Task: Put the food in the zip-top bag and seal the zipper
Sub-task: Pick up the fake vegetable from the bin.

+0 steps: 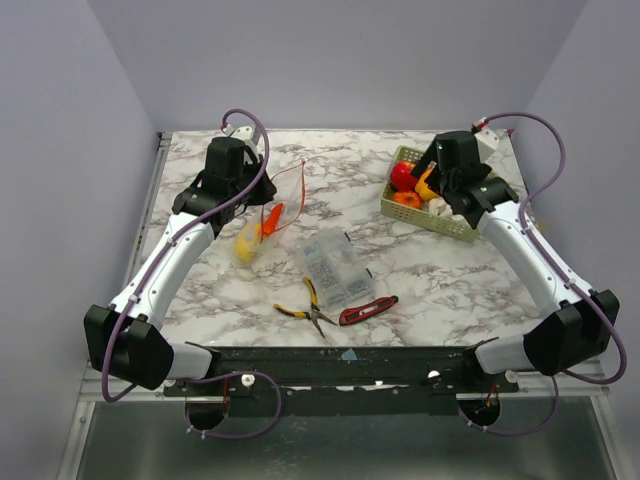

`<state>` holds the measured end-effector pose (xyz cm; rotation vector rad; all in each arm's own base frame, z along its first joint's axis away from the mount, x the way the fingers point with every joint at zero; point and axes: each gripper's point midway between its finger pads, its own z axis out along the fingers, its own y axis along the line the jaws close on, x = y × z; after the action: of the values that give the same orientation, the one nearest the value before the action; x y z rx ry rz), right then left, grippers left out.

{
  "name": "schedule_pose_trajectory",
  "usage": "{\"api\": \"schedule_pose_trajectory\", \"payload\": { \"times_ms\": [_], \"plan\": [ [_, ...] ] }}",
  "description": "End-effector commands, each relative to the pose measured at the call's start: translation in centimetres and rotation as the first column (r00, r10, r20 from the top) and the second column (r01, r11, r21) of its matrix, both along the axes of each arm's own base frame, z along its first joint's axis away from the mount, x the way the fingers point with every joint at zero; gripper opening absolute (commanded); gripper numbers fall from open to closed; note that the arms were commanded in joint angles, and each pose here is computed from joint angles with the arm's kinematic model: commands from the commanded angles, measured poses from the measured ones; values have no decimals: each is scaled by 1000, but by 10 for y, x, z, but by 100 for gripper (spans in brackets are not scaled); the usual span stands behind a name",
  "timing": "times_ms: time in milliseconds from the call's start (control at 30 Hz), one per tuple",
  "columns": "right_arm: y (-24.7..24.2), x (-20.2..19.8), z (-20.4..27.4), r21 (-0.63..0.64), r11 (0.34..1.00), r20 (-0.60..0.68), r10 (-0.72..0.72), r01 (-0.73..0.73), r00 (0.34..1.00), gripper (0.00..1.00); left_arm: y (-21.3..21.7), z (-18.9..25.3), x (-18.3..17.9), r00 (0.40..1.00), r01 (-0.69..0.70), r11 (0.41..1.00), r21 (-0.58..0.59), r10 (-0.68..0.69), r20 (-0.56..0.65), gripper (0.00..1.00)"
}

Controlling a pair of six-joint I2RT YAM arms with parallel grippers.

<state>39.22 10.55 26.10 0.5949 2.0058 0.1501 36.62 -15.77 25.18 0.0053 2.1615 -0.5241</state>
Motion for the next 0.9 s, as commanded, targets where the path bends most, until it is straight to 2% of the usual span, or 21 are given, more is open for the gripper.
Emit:
{"api": "schedule_pose_trajectory", "payload": {
  "times_ms": [0,133,667,867],
  "plan": [
    [-41,-4,-37,-63,997,-149,-62,53,987,94,-5,19,-4,999,23,999,-48,-21,30,0],
    [-56,1,-59,-92,993,-214,-88,70,973,100,-6,17,-3,1000,22,999,-50,-21,21,0],
    [-84,30,-142,-179,983,-409,-43,-35,911,99,-10,12,-2,999,33,997,-76,-35,-19,0],
    [-92,37,-175,-131,990,-451,-6,-59,892,98,-9,7,0,999,26,997,-69,-28,-30,0]
  ]
}}
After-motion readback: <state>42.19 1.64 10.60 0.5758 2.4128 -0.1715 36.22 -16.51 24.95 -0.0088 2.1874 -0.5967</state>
